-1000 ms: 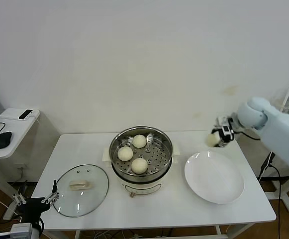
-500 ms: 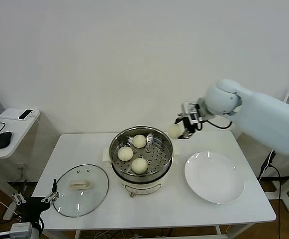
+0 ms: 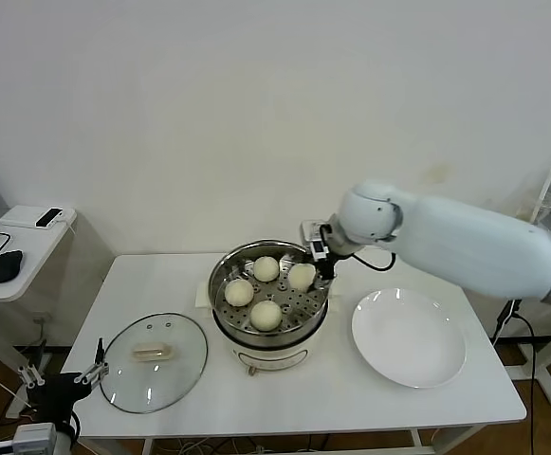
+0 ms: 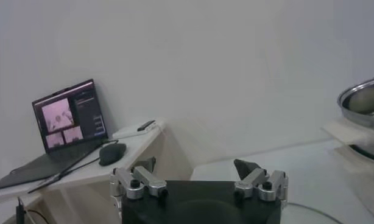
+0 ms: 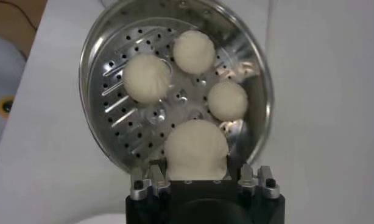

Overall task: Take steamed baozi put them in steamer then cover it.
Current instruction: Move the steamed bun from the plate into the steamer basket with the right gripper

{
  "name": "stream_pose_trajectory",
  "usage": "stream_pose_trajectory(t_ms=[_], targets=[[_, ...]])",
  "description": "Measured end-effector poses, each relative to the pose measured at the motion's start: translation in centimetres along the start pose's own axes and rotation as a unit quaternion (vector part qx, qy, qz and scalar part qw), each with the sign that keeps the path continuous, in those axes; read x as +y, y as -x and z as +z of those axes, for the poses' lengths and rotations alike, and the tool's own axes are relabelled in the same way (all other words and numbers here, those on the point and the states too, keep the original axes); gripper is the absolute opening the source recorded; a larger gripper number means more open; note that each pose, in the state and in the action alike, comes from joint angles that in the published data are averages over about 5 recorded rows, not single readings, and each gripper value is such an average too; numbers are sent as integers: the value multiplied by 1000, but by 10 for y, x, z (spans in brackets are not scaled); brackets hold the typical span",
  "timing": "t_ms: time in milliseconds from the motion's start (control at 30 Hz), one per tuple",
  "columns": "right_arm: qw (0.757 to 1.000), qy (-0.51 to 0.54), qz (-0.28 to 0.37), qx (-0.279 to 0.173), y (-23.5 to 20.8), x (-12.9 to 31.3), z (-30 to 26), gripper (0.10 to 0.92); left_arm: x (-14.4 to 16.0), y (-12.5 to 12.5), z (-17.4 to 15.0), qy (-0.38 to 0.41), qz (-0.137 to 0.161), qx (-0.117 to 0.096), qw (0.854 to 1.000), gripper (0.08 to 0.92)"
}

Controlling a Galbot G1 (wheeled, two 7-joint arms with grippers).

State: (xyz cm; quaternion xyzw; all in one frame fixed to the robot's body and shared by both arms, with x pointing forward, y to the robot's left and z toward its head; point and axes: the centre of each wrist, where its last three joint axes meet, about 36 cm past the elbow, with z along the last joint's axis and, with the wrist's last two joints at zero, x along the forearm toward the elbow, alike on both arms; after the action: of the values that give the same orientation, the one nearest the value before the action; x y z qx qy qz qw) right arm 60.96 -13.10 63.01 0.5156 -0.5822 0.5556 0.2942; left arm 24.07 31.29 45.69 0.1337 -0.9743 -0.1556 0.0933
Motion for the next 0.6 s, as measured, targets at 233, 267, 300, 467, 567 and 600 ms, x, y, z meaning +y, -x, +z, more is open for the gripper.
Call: stream_pose_trajectory(t_ms=[233,267,300,467,567,600], targets=[[1000,10,-3,8,25,-1,-6,619,1,0,0,1,1,0,1000,823],[1000,11,-4,10,28,-1,-7,619,1,0,0,2,0,0,1000,823],[1000,12,-4,11,32,-1,-7,619,2,0,0,2,0,0,1000,823],[1000,16,-5,17,46,-1,-8,619,3,0,-2,2,-1,-3,1000,823],[1000,19,-4,20,52,-2,-8,619,3,0,-3,1,-1,-4,1000,823],[1000,20,-4,20,53,-2,-8,619,3,0,-3,1,-1,-5,1000,823]])
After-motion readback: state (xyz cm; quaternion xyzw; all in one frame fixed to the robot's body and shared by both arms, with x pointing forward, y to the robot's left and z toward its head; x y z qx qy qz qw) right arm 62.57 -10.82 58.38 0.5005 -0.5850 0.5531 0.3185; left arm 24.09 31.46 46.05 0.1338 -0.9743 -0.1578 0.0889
